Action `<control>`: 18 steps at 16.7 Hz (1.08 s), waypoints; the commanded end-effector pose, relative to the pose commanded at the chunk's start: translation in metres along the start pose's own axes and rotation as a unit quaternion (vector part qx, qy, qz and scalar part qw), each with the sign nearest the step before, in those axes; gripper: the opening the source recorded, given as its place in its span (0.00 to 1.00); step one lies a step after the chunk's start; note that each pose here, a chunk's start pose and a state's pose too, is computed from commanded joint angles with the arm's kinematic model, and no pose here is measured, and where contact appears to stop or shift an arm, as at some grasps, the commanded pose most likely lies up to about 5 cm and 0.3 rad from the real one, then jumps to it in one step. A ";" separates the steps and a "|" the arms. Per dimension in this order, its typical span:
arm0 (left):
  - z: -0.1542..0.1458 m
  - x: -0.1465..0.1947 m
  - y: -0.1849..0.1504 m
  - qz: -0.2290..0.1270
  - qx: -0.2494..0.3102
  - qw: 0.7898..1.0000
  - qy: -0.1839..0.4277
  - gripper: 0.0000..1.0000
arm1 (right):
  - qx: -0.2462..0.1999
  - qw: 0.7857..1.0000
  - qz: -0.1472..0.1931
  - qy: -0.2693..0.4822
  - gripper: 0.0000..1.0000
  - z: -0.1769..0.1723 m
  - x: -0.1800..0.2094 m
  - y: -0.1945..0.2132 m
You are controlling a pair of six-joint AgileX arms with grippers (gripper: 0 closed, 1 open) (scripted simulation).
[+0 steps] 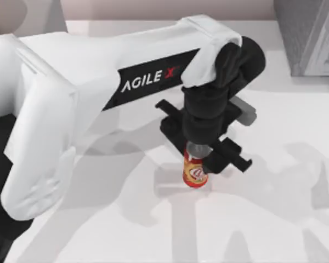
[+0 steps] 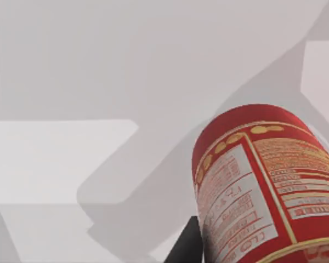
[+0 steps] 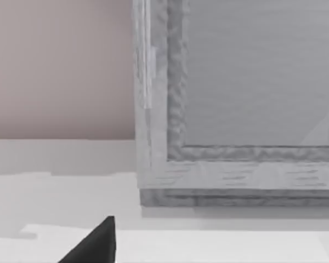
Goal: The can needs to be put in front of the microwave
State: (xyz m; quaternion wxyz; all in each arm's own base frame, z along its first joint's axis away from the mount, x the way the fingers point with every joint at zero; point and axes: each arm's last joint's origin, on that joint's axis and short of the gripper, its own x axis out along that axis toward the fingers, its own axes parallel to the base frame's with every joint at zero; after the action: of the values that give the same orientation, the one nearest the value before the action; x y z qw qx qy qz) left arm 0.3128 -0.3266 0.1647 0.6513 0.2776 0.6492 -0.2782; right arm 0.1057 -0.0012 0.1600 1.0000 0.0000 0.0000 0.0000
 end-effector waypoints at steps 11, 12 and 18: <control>-0.002 -0.034 0.004 0.000 -0.001 1.000 0.006 0.00 | 0.000 1.000 0.000 0.000 1.00 0.000 0.000 0.000; -0.007 -0.035 0.010 -0.001 -0.002 1.000 0.013 0.00 | 0.000 1.000 0.000 0.000 1.00 0.000 0.000 0.000; -0.079 -0.042 0.094 -0.026 -0.044 0.995 0.091 0.00 | 0.000 1.000 0.000 0.000 1.00 0.000 0.000 0.000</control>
State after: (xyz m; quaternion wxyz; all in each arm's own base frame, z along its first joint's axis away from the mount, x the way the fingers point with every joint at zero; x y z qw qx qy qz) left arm 0.3257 -0.2042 0.2068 0.5937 0.2563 0.7242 -0.2396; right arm 0.1057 -0.0012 0.1600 1.0000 0.0000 0.0000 0.0000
